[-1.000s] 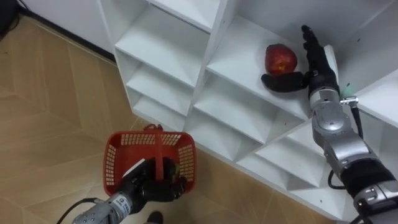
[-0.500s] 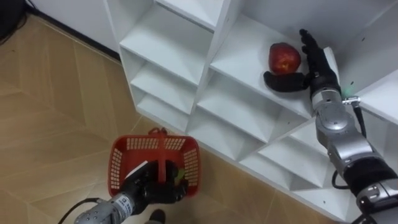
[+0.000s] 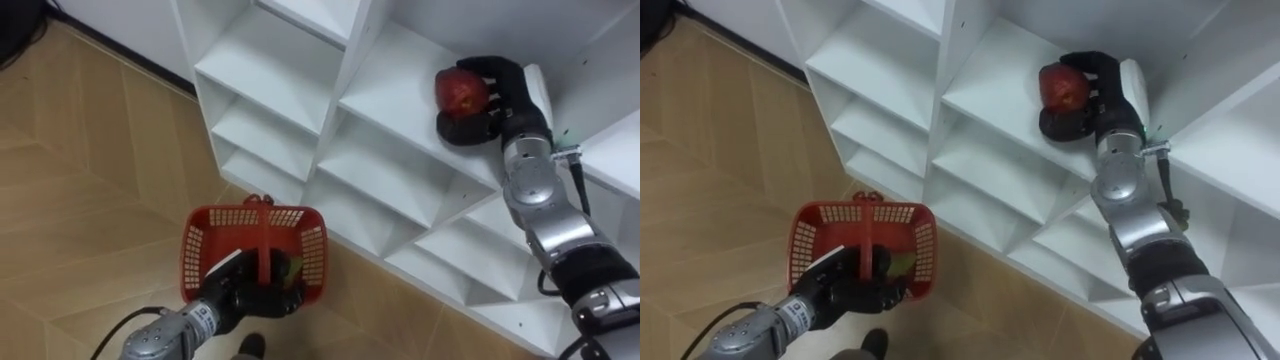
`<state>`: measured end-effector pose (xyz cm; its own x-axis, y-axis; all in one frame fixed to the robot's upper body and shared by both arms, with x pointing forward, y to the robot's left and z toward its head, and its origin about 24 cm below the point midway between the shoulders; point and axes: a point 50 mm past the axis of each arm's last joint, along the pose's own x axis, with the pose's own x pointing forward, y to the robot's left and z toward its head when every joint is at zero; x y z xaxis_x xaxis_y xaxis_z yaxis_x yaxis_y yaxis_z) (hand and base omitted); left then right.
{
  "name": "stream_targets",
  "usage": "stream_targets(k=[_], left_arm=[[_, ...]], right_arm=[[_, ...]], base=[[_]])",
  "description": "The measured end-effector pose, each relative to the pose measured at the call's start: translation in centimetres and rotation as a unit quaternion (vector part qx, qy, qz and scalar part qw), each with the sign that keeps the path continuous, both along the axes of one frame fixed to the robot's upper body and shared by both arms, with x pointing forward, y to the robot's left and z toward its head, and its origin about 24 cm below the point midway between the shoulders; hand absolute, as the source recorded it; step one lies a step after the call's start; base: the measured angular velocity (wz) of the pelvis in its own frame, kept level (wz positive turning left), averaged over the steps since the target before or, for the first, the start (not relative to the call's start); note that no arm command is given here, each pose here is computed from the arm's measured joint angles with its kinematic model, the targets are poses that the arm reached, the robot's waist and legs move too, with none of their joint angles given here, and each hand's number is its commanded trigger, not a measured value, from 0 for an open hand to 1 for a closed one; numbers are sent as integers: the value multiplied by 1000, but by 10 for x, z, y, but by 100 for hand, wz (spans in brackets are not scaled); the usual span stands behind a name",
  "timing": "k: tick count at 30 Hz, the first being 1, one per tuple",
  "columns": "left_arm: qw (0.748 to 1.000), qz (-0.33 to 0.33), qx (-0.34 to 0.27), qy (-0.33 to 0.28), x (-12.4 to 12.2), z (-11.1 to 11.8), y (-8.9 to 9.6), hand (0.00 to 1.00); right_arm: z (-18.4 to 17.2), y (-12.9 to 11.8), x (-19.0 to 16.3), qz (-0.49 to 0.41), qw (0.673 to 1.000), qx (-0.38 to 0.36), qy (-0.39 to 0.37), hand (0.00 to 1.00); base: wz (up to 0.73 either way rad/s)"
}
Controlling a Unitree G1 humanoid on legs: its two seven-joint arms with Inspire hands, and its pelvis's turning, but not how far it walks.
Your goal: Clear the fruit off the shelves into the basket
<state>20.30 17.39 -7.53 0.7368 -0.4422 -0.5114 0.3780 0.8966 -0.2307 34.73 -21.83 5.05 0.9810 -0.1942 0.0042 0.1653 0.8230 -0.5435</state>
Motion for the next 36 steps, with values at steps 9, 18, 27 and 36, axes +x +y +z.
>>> stream_targets(k=[9,18,27,36], left_arm=[[1000,-9,-1,-4,-1,0,-3,100],[1000,-7,1,-14,1,1,-8,100],[1000,-2,-17,-18,2,1,-17,100],[1000,6,-18,-13,-4,-3,-16,100]], right_arm=[[5,2,2,5,1000,-6,-11,100],[16,9,4,15,999,-2,-38,100],[12,45,-16,118,991,-11,-58,100],[5,65,-38,173,983,30,-56,100]], base=[[-2],[-5],[-5],[-5]])
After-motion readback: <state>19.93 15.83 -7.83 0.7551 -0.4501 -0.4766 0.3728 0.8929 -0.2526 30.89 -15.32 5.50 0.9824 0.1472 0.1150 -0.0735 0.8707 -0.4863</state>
